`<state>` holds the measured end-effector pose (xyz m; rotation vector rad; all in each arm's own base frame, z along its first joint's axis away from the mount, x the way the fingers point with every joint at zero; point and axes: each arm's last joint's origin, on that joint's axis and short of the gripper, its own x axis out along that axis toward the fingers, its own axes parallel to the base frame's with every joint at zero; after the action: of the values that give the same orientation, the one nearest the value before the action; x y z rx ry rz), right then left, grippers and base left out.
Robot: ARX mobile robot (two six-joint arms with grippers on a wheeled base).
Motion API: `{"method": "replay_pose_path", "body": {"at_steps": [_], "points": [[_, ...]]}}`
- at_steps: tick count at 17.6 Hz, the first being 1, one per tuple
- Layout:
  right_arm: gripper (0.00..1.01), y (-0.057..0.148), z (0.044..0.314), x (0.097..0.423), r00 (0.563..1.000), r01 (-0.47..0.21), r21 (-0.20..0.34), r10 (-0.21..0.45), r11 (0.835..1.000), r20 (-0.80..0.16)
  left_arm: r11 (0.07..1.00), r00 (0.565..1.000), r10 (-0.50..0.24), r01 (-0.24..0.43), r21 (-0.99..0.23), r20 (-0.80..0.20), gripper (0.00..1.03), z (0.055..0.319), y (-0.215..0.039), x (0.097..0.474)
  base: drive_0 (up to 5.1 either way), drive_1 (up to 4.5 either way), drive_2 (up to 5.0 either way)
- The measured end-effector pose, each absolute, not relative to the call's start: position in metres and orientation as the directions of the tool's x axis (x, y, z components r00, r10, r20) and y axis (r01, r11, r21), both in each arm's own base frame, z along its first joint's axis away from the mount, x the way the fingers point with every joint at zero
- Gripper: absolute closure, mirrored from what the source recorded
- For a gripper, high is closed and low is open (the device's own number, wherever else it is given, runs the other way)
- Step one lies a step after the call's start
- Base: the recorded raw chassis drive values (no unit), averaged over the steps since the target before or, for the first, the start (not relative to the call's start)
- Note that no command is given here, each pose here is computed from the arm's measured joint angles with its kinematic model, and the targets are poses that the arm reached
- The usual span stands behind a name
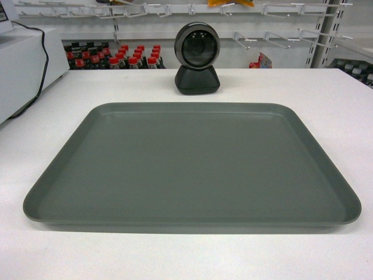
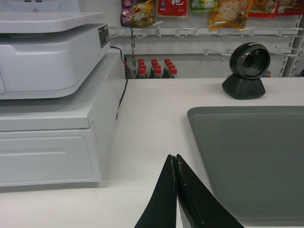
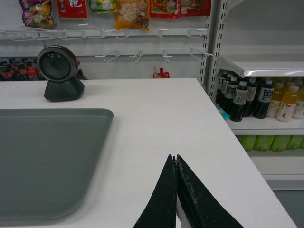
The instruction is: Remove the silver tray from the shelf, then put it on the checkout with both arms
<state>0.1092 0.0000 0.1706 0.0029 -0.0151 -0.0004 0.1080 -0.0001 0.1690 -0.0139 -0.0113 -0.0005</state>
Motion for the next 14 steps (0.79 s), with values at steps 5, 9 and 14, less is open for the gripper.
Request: {"method": "replay_pose_path", "body": {"at_steps": [5, 9, 14], "points": [[0.99, 0.000, 0.170, 0.097, 1.000, 0.001, 0.002, -0.001, 1.000, 0.026, 1.000, 1.000, 0.001, -0.001, -0.014, -0.010, 1.01, 0.165, 0.000, 0.098, 0.0, 0.00, 0.0], [0.99, 0.000, 0.167, 0.097, 1.000, 0.000, 0.002, 0.000, 1.000, 0.005, 1.000, 1.000, -0.001, 0.001, -0.013, -0.004, 1.01, 0.165, 0.000, 0.098, 0.0, 0.00, 0.0], [0.45, 0.000, 0.167, 0.097, 1.000, 0.000, 0.002, 0.000, 1.000, 0.005, 1.000, 1.000, -0.001, 0.001, -0.014, -0.005, 0.52, 0.165, 0.000, 0.098, 0.0, 0.00, 0.0]]}}
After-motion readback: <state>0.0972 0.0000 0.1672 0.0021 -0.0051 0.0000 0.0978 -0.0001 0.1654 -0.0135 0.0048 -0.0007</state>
